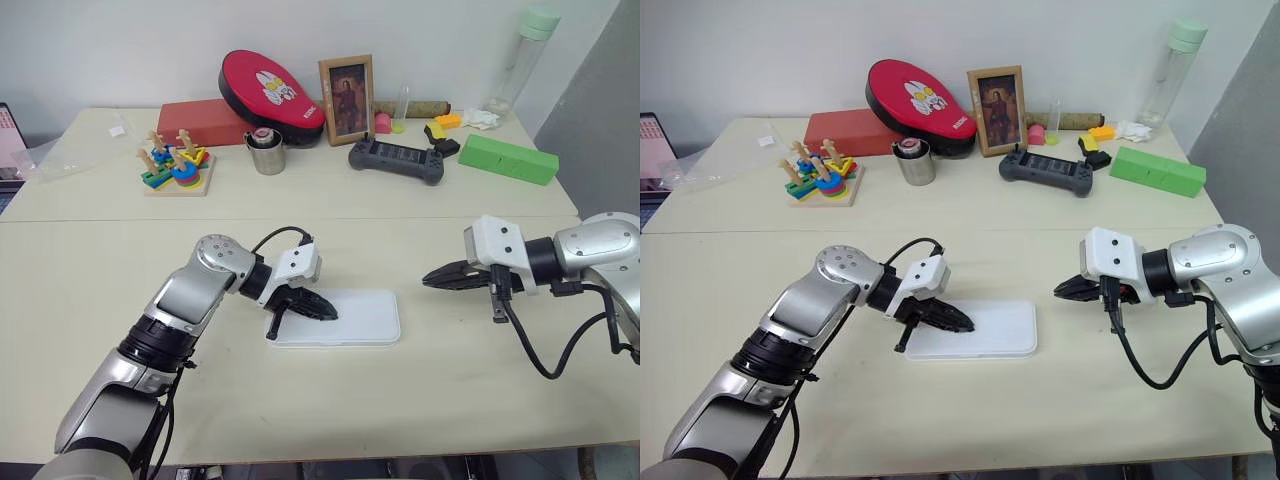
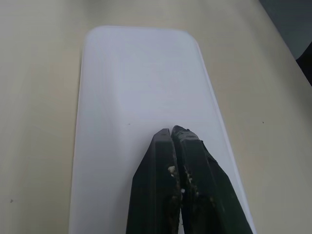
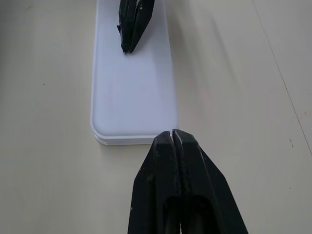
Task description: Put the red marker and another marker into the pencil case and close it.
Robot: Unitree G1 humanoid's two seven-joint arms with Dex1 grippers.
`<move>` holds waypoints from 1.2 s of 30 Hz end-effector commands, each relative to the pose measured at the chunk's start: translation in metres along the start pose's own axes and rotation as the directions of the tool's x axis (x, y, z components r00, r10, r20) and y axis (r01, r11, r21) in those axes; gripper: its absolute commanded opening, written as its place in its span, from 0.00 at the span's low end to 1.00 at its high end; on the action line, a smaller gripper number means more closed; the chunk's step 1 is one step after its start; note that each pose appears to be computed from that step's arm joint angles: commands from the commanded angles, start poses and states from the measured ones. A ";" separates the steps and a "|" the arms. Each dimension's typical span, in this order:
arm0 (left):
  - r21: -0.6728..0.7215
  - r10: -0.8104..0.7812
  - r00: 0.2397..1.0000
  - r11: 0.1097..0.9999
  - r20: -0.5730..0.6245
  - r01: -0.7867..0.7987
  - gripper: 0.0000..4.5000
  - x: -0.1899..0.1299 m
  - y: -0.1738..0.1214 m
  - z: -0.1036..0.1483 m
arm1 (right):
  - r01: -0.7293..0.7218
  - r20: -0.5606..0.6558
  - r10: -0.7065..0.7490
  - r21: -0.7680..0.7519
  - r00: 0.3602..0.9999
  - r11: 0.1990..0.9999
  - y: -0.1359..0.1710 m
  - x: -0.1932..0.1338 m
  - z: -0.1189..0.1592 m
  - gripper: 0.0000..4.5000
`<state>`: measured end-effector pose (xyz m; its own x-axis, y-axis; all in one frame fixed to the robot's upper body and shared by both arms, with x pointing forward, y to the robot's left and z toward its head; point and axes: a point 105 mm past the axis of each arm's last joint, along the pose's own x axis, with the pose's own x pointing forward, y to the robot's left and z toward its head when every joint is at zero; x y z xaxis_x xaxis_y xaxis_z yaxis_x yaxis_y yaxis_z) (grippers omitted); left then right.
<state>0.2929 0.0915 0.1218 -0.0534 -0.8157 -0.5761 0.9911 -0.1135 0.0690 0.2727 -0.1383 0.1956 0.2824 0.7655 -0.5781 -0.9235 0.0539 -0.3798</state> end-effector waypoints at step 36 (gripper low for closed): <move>-0.371 0.859 0.489 0.507 0.150 -0.778 0.03 -0.117 0.001 -0.021 | 0.267 0.044 -0.295 0.317 0.954 0.910 -0.019 0.000 -0.050 0.00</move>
<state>0.3038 0.1931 0.1507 0.7522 -0.6317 -0.1876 0.6549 0.7482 0.1066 0.3012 -0.1695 0.1503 0.4886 0.7370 -0.4671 -0.8714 0.4388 -0.2192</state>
